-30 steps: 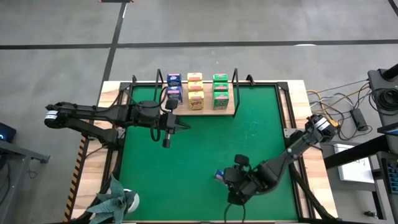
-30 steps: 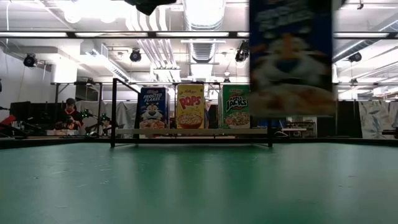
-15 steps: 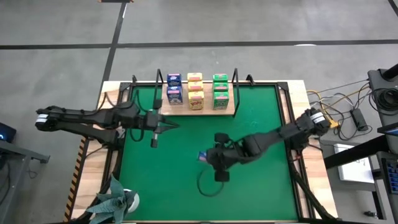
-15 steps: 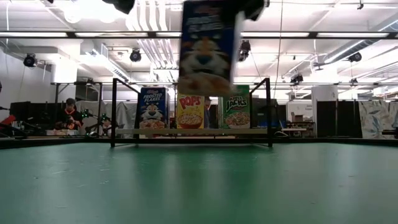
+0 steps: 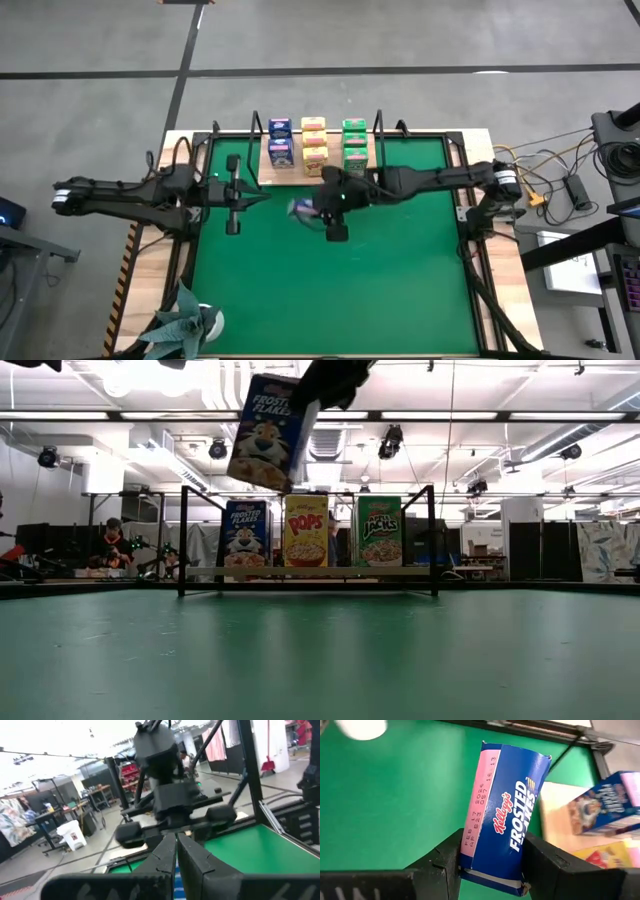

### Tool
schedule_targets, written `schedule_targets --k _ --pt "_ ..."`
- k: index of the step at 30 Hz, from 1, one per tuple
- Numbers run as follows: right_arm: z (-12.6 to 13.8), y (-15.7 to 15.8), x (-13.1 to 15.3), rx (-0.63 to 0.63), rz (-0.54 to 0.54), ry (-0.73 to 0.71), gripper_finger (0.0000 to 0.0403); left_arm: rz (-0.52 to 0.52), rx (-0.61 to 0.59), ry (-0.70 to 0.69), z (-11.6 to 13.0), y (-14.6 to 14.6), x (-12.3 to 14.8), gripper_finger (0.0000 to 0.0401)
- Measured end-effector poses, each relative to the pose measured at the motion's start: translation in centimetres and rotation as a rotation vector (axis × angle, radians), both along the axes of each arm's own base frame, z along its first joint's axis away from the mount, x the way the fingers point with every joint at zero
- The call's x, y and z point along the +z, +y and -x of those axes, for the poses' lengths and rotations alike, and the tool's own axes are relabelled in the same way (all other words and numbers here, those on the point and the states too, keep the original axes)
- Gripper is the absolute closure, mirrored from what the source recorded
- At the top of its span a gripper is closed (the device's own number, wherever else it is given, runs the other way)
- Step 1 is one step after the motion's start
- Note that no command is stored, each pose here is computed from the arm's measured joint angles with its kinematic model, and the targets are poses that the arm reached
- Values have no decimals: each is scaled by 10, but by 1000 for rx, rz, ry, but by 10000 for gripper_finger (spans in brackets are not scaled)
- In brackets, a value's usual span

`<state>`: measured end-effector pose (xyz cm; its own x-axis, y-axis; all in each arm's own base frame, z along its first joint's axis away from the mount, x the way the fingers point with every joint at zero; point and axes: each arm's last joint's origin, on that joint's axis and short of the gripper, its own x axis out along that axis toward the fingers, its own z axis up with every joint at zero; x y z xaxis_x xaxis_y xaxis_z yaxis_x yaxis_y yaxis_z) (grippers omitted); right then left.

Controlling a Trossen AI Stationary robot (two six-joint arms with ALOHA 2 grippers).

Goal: Stack cereal on shelf
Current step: Put the blue cereal box on the shelf aligned with the other blue cereal boxes

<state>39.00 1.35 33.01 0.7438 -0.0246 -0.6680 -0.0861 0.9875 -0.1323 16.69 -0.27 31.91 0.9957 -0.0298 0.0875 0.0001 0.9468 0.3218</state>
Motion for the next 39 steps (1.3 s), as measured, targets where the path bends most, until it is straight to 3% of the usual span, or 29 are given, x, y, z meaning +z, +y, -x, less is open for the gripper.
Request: schedule_targets --k 7,16,25,39 --pt "-17 -34 6 7 90 -15 247 -29 13 -47 8 0 6 401" --pt "-52 -75 5 29 191 32 249 -67 116 -90 19 3 12 401" --pt "-86 -117 -21 72 201 86 249 -86 128 -66 21 4 10 401" --pt "-96 -149 -51 98 191 145 241 -94 129 -63 22 4 10 401"
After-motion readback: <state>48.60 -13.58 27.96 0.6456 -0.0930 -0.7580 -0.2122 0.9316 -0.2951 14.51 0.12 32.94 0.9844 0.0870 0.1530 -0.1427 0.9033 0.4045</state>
